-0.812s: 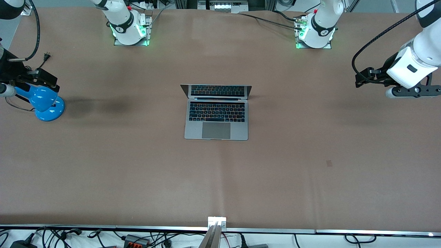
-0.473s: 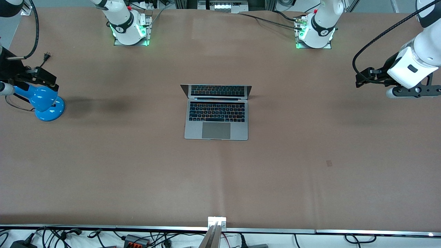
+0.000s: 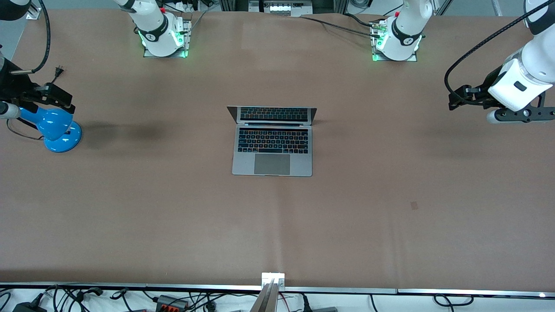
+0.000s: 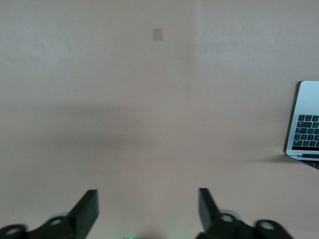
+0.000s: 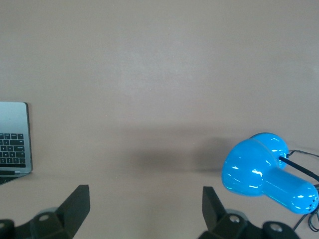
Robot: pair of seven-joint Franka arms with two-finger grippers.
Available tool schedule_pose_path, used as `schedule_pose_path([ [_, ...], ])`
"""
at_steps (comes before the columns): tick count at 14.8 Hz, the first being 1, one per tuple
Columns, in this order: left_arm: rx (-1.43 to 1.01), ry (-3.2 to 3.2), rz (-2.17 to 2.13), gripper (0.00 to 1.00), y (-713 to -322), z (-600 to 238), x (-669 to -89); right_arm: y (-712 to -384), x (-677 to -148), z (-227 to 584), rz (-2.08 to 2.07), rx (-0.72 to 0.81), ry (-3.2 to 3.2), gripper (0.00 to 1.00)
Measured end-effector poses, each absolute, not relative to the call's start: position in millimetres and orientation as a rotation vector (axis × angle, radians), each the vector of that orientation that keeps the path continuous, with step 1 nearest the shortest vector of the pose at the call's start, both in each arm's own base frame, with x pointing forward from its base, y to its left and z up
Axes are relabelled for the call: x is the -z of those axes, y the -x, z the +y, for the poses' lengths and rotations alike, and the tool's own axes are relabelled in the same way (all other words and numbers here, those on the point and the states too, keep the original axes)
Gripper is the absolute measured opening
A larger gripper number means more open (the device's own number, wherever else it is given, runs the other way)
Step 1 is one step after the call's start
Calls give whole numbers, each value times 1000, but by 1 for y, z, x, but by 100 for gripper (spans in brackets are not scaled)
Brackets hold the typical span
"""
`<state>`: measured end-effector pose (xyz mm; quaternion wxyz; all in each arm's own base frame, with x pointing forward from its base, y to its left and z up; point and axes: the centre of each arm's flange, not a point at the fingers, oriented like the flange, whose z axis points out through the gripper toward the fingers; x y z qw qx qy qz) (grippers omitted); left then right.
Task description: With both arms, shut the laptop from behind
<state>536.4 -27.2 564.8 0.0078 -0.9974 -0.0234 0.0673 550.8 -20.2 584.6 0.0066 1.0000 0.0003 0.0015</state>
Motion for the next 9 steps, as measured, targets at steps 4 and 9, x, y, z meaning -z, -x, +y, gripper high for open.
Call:
schedule_pose_path([
  [4,-297,3115,-71,43,-529,-29,-570,-551,-582,-20,2,5,-3129,96],
  [9,-315,3119,-69,1,-527,-30,-573,-550,-581,-19,4,9,-3129,46],
])
